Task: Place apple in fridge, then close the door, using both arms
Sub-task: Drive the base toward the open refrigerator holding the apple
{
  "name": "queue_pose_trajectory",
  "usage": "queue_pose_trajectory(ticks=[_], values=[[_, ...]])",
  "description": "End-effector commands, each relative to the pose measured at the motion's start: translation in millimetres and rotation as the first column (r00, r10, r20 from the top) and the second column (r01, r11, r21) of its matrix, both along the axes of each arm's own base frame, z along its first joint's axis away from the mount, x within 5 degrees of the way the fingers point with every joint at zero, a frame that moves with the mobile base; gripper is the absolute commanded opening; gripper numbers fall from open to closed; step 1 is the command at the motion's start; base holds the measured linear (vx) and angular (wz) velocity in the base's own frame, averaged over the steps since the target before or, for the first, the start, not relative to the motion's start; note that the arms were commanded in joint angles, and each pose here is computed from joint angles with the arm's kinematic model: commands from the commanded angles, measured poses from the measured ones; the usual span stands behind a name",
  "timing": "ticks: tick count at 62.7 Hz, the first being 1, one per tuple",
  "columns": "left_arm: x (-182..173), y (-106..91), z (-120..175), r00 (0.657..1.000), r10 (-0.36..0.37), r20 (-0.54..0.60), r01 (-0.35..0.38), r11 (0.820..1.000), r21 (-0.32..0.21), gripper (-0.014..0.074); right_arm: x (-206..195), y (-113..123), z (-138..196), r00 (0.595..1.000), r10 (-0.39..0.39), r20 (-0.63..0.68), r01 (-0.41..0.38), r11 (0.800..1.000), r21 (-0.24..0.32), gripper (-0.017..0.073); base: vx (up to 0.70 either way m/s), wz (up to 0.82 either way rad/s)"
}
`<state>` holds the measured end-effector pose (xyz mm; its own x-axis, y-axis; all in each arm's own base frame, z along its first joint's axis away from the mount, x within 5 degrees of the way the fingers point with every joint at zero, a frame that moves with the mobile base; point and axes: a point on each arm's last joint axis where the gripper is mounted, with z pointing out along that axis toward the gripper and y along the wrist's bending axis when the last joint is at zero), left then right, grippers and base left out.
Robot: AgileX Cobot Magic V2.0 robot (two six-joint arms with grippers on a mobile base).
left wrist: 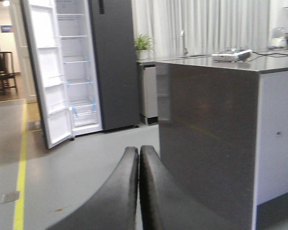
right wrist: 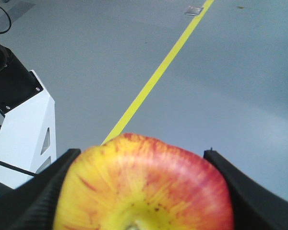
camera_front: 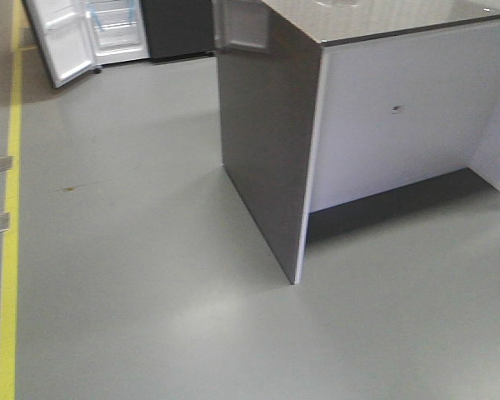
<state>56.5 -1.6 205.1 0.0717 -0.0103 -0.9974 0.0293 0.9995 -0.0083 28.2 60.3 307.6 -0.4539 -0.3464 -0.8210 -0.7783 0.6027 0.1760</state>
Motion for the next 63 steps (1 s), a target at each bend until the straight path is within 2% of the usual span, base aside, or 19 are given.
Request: queue_pose_trajectory(ticks=[1,63], values=[[-0.7,-0.7,-1.6,0.998,-0.009,0.065,0.010,1.000,-0.012,-0.0006,1.8,2.3,12.7,0.999,-0.016,0.037,0.014,0.997,0.071,0.0320,0.07,0.38],[-0.7,-0.7,-1.6,0.998,-0.009,0.065,0.010,1.000,-0.012,-0.0006,1.8,2.3,12.7,0.999,-0.016,0.037,0.014,0.997,0.071,0.0320,0.10,0.39]])
